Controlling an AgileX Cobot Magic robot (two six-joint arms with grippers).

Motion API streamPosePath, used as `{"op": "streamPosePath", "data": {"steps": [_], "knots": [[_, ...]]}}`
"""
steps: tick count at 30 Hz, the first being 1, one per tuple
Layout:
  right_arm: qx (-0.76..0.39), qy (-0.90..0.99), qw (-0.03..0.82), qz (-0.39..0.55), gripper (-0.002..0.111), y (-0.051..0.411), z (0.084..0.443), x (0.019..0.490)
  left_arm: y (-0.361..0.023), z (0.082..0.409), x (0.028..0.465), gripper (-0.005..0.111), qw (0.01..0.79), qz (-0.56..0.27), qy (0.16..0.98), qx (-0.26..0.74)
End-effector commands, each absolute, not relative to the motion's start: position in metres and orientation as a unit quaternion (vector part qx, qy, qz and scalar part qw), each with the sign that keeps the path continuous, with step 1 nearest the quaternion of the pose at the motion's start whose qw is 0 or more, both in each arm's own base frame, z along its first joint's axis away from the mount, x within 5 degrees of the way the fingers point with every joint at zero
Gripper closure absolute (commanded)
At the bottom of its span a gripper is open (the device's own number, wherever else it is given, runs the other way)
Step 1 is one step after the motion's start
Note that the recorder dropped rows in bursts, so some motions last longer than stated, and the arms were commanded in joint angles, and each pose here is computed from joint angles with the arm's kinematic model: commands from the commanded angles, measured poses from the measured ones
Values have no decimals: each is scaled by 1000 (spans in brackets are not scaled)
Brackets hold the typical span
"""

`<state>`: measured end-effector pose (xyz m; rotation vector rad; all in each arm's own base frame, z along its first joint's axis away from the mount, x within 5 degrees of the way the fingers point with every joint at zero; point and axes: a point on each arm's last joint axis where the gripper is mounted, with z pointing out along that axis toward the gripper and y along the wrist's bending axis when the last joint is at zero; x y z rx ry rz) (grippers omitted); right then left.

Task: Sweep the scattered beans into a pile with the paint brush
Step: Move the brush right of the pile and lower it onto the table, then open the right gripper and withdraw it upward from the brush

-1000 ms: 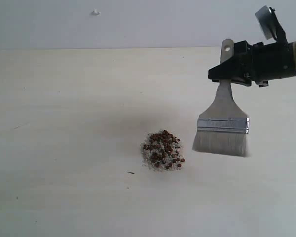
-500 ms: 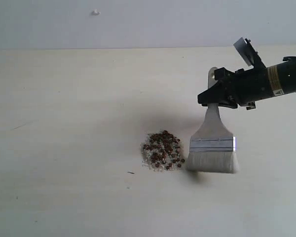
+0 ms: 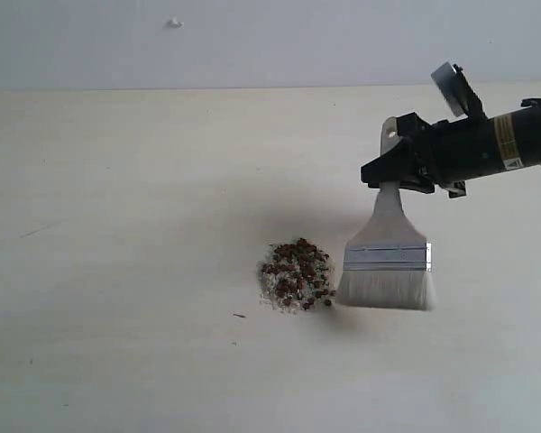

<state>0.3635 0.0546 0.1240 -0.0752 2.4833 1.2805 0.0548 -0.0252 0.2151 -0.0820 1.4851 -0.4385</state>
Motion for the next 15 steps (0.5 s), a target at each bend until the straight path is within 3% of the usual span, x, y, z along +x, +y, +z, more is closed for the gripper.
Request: {"op": "streamPosePath", "data": {"steps": [1, 8, 15], "knots": [[-16, 881, 189, 434, 98, 50, 126, 368, -26, 215, 54, 107, 715, -199, 670, -33], [-2, 891, 202, 406, 60, 46, 123, 371, -26, 215, 54, 107, 715, -199, 670, -33], [-2, 895, 246, 373, 59, 41, 145, 374, -26, 215, 54, 107, 715, -199, 670, -33]]}}
